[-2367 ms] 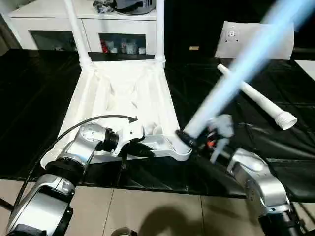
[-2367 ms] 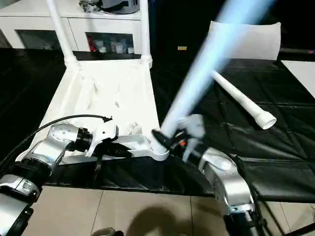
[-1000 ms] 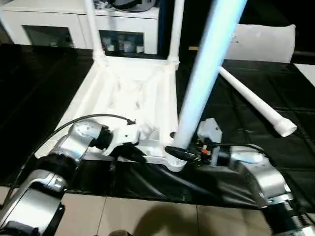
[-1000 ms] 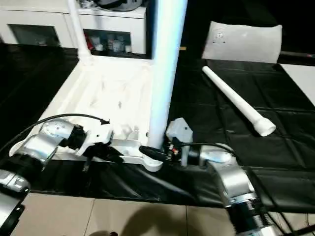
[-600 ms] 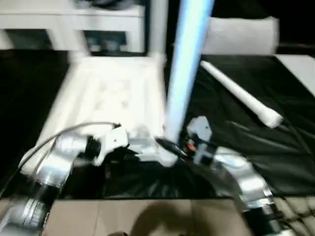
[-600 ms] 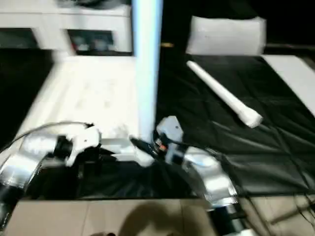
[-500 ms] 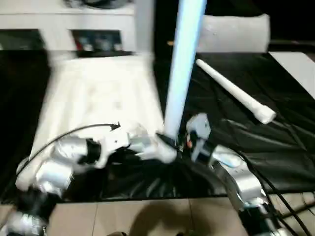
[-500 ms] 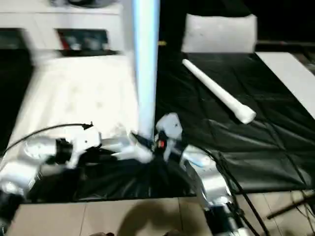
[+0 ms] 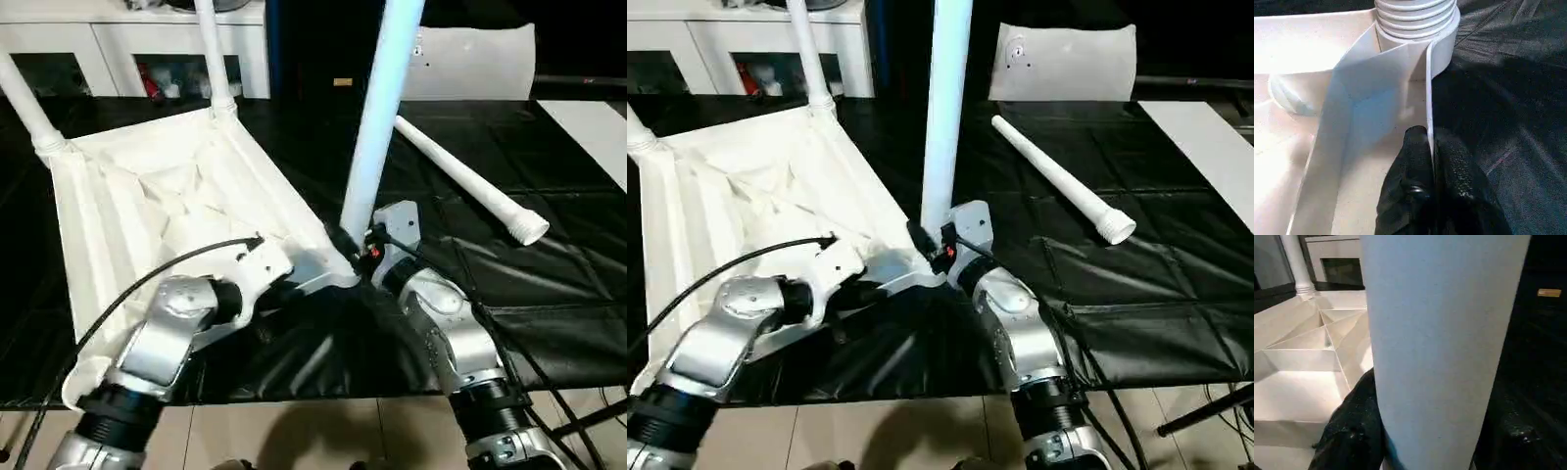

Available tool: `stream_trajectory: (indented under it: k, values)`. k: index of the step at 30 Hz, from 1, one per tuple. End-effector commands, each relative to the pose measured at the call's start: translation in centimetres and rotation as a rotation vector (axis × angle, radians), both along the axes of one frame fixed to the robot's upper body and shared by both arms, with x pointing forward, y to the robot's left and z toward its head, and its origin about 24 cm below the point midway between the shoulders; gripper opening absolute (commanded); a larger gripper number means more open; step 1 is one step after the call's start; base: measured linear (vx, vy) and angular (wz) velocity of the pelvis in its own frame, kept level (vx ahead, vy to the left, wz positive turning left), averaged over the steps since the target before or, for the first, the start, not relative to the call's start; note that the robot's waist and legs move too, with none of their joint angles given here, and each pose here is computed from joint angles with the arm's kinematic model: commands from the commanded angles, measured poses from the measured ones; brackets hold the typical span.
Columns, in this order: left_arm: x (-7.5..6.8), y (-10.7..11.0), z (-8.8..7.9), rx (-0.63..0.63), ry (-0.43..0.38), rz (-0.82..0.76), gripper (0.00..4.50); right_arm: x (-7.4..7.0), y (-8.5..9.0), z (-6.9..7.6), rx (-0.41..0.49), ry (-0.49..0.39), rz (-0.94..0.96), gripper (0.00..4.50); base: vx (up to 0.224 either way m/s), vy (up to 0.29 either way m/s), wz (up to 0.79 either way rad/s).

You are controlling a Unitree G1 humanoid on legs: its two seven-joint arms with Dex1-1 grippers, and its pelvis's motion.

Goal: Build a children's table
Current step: Rotate leg to tighten

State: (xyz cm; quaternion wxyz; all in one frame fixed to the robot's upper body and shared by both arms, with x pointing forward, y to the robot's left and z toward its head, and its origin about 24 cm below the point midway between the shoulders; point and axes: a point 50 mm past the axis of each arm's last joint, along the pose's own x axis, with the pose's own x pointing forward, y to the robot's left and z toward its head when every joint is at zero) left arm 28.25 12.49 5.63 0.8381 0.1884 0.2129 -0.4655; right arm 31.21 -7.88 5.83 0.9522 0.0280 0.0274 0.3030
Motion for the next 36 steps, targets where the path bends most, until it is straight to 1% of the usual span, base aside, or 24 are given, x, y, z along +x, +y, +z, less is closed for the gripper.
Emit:
stream_trajectory:
  k: [1,2,3,6,7,10,12,13,17,18,19,20,21,22,23,24,25,26,27,31,32,33,34,36]
  values:
    - [-0.7,-2.5,0.8,-0.038,-0.013,-0.119,0.0,-1.2,0.5,-4.4,-0.039,0.237,0.013,2.49,0.0,0.0,0.0]
    - [-0.7,-2.4,0.8,-0.036,-0.011,-0.117,0.0,-1.2,0.5,-4.4,-0.038,0.237,0.011,2.49,0.0,0.0,0.0]
    - [-0.7,-2.4,0.8,-0.036,-0.011,-0.117,0.0,-1.2,0.5,-4.4,-0.038,0.237,0.011,2.66,0.0,0.0,0.0]
    - [-0.7,-2.4,0.8,-0.033,-0.011,-0.113,0.0,-1.1,0.5,-4.5,-0.044,0.239,0.005,2.78,0.0,0.0,0.0]
    - [-0.7,-2.3,0.8,-0.029,-0.013,-0.116,0.0,-1.1,0.3,-4.5,-0.044,0.242,0.004,3.06,0.0,0.0,0.0]
    - [-0.4,-2.0,0.8,-0.023,-0.019,-0.115,0.0,-1.3,-0.3,-4.6,-0.04,0.24,0.001,3.17,0.0,0.0,0.0]
    - [-0.3,-1.9,0.8,-0.02,-0.019,-0.116,0.0,-1.4,-0.6,-4.6,-0.037,0.238,0.002,3.39,0.0,0.0,0.0]
    - [0.0,-1.5,0.8,-0.012,-0.021,-0.115,0.0,-1.9,-1.2,-4.6,-0.028,0.235,0.011,3.53,0.0,0.0,0.0]
    - [0.3,-1.1,0.7,-0.002,-0.026,-0.116,0.0,-2.4,-1.8,-4.5,-0.013,0.221,0.036,3.85,0.0,0.0,0.0]
    - [0.5,-0.9,0.6,0.006,-0.027,-0.127,0.0,-3.0,-2.2,-4.4,-0.016,0.206,0.075,3.97,0.0,0.0,0.0]
    - [0.8,-0.5,0.5,0.019,-0.028,-0.144,0.0,-3.8,-2.7,-4.2,-0.021,0.186,0.139,4.05,0.0,0.0,0.0]
    - [0.9,-0.2,0.4,0.024,-0.024,-0.16,0.0,-4.4,-3.2,-4.1,-0.03,0.178,0.175,4.05,0.0,0.0,0.0]
    - [1.0,0.0,0.3,0.029,-0.023,-0.181,0.0,-4.6,-3.7,-4.0,-0.038,0.17,0.19,4.1,0.0,0.0,0.0]
    - [1.0,0.0,0.3,0.029,-0.023,-0.181,0.0,-4.6,-3.7,-4.0,-0.038,0.17,0.19,4.1,0.0,0.0,0.0]
    - [1.0,0.2,0.2,0.042,-0.017,-0.207,0.0,-4.6,-4.4,-3.8,-0.045,0.161,0.191,4.18,0.0,0.0,0.0]
    - [1.0,0.4,0.1,0.055,-0.012,-0.239,0.0,-4.6,-5.2,-3.5,-0.053,0.147,0.187,4.44,0.0,0.0,0.0]
    - [1.1,0.7,0.0,0.073,-0.003,-0.279,0.0,-4.4,-6.1,-2.9,-0.062,0.125,0.192,4.5,0.0,0.0,0.0]
    - [1.1,0.7,0.0,0.074,-0.003,-0.281,0.0,-4.4,-6.1,-2.9,-0.062,0.124,0.193,4.5,0.0,0.0,0.0]
    - [1.1,0.9,0.0,0.094,0.001,-0.344,0.0,-4.1,-7.0,-2.1,-0.073,0.098,0.209,4.5,0.0,0.0,0.0]
    - [1.0,1.1,0.1,0.099,0.023,-0.447,0.0,-4.0,-7.9,-0.7,-0.105,0.066,0.298,4.5,0.0,0.0,0.0]
    - [1.0,1.1,0.1,0.099,0.024,-0.45,0.0,-4.0,-7.9,-0.7,-0.106,0.065,0.301,4.5,0.0,0.0,0.0]
    - [1.0,1.1,0.1,0.098,0.031,-0.475,0.0,-4.0,-8.0,-0.5,-0.119,0.061,0.332,4.5,0.0,0.0,0.0]
    - [1.0,1.2,0.2,0.103,0.049,-0.521,0.0,-4.2,-8.1,0.0,-0.144,0.058,0.407,4.5,0.0,0.0,0.0]
    - [0.9,1.2,0.2,0.105,0.061,-0.546,0.0,-4.3,-8.1,0.1,-0.16,0.058,0.451,4.5,0.0,0.0,0.0]
